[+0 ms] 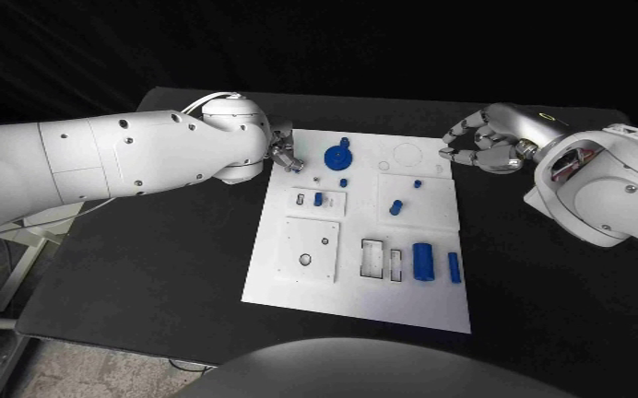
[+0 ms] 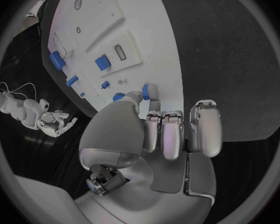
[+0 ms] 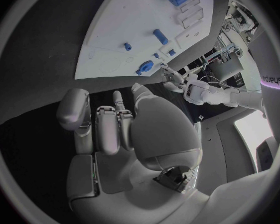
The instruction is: Assemble the parts on the task board
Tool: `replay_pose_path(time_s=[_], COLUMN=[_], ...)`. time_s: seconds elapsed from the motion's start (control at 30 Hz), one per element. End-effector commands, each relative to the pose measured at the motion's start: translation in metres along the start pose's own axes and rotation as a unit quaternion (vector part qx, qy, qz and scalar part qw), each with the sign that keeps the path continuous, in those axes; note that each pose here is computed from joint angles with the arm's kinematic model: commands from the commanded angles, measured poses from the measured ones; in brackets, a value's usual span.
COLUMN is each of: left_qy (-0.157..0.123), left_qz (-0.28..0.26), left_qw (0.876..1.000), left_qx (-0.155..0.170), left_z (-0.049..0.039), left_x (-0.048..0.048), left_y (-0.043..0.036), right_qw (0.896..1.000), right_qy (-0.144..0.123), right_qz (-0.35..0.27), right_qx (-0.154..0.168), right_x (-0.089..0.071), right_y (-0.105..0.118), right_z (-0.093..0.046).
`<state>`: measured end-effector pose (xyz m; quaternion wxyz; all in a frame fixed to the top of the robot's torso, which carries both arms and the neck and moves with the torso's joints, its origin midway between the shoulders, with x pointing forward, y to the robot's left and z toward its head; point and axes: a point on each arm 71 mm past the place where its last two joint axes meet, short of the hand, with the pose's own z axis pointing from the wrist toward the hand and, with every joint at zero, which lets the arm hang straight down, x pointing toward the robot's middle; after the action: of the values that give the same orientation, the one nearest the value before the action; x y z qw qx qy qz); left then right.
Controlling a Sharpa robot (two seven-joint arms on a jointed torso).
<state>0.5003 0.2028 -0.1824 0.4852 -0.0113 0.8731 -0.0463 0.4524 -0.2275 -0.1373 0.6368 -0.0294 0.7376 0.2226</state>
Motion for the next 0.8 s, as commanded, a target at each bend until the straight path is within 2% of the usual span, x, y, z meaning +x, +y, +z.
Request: replay_pose_path(time_s=[0.03,0.17,0.47,0.6,0.8], left_qy=[0.004,0.002,-0.010,-0.008,0.001], left_qz=[-0.021,-0.030,-0.044,-0.047,-0.053], left_qw=[1.000,1.000,0.999,0.998,0.998], left_qx=[0.007,0.009,0.023,0.028,0.031], left_z=[-0.0034,-0.0102,-0.0312,-0.0386,-0.0431], left_x=[0.0021,0.0047,0.0134,0.0212,0.0360], left_y=[0.0011,0.0050,0.0102,0.0115,0.0129], right_qw=[1.000,1.000,1.000,1.000,1.000], right_qy=[0.002,0.002,0.003,0.004,0.004], right_qz=[-0.003,-0.003,-0.002,-0.002,-0.002], right_qx=[0.002,0.004,0.005,0.005,0.005], right_x=[0.000,0.000,0.000,0.000,0.000], right_y=[-0.001,-0.002,-0.002,-0.002,-0.002], right_z=[0.000,-0.001,-0.001,-0.001,-0.001])
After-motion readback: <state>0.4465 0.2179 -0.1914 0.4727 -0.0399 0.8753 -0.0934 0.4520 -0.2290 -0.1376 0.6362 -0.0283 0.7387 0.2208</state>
